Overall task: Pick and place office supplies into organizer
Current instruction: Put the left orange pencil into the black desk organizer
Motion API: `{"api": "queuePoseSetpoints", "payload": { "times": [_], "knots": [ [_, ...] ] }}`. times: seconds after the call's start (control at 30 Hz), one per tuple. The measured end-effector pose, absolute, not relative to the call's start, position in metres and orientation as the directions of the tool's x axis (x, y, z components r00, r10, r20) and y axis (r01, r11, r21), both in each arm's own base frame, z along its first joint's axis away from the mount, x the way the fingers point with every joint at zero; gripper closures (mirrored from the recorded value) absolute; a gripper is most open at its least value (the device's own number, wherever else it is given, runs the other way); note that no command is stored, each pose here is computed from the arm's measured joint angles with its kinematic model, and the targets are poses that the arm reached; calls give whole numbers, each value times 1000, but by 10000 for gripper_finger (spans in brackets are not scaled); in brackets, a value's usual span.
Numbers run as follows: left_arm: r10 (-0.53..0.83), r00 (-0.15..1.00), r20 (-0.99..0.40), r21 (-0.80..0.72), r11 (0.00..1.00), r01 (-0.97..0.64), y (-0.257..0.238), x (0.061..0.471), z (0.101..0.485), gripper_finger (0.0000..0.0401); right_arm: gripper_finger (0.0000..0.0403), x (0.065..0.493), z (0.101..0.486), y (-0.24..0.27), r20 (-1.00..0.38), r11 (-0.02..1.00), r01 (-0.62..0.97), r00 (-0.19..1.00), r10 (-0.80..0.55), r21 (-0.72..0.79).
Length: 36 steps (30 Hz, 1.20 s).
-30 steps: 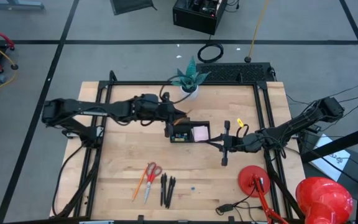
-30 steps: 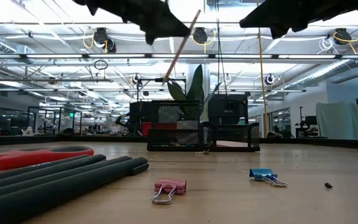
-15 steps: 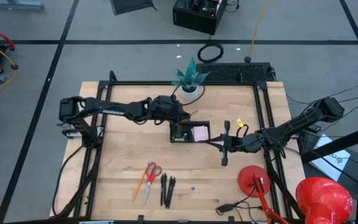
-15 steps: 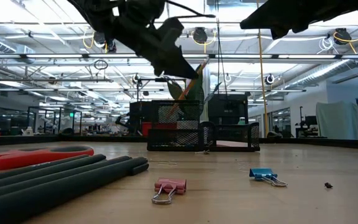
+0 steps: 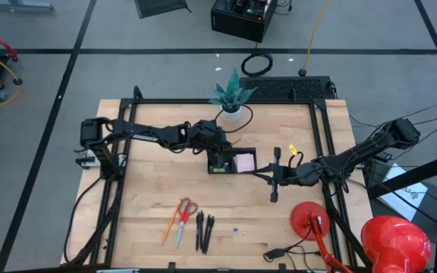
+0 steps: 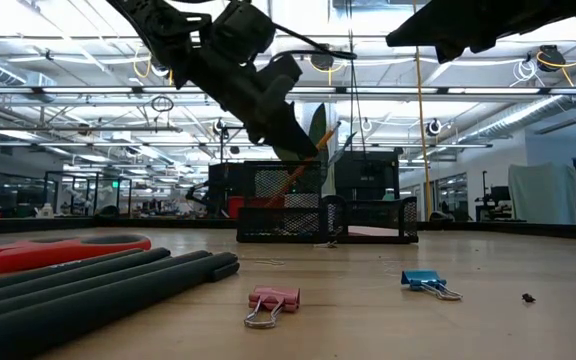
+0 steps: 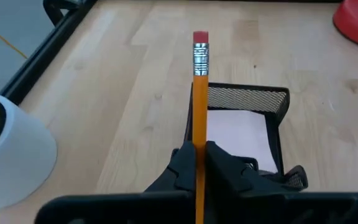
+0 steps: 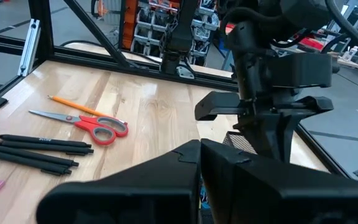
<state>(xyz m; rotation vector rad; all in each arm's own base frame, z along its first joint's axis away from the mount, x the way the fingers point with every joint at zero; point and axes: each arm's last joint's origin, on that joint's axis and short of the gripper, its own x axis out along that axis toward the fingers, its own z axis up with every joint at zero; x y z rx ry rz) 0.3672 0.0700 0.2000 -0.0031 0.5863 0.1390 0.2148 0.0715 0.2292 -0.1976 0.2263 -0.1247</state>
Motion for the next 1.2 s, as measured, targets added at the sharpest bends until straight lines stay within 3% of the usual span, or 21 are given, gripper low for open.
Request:
{"api": "queuePoseSetpoints", "payload": {
  "times": [1.0, 1.2],
  "knots": [
    [122, 780, -614, 32, 991, -129, 69, 363, 194, 367, 399, 215, 230, 72, -206, 974, 102, 968, -145, -202],
    [94, 780, -619, 4, 993, -116, 69, 362, 194, 328, 399, 215, 230, 72, -206, 974, 102, 968, -144, -202]
  ]
}}
